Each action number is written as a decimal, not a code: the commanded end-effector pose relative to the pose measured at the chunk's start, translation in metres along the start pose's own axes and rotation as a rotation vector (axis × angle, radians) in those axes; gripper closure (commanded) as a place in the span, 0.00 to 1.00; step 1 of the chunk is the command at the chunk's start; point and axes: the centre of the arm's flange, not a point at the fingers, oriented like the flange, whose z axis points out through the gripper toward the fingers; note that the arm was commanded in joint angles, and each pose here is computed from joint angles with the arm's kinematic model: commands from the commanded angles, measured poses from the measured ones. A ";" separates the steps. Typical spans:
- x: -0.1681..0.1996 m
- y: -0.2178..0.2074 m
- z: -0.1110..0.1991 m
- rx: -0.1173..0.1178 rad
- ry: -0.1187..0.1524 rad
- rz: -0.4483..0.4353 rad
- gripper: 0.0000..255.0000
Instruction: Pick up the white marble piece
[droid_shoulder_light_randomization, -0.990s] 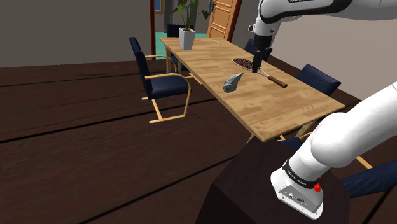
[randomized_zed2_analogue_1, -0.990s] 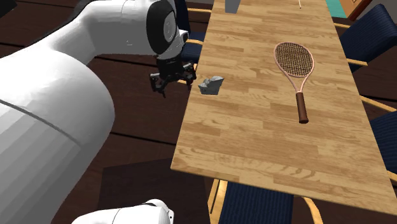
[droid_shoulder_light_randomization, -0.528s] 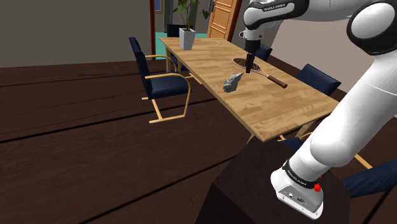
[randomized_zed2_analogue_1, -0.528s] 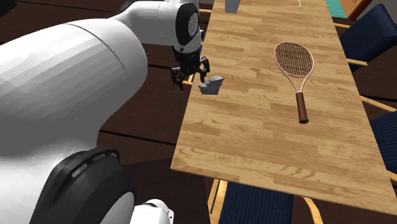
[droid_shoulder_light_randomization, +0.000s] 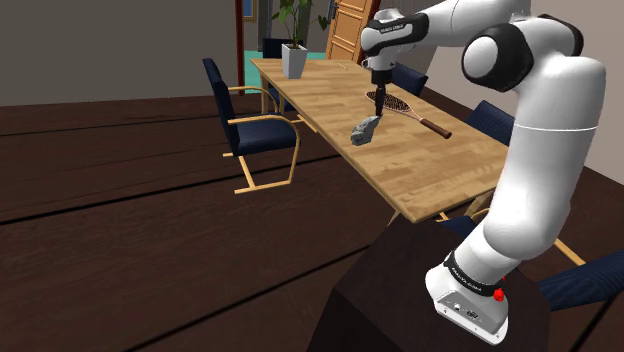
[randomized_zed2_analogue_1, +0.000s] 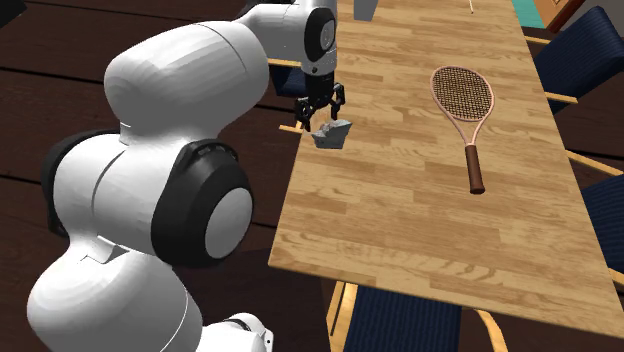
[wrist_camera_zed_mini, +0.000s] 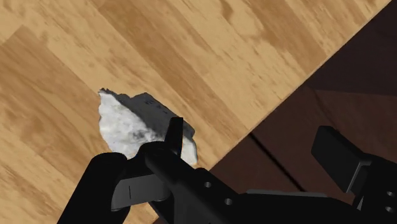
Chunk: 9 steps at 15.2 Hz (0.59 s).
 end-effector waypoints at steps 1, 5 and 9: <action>0.011 0.023 0.010 0.007 -0.012 -0.030 0.00; 0.040 0.067 0.030 0.021 -0.036 -0.085 0.00; 0.059 0.092 0.047 0.029 -0.050 -0.117 0.00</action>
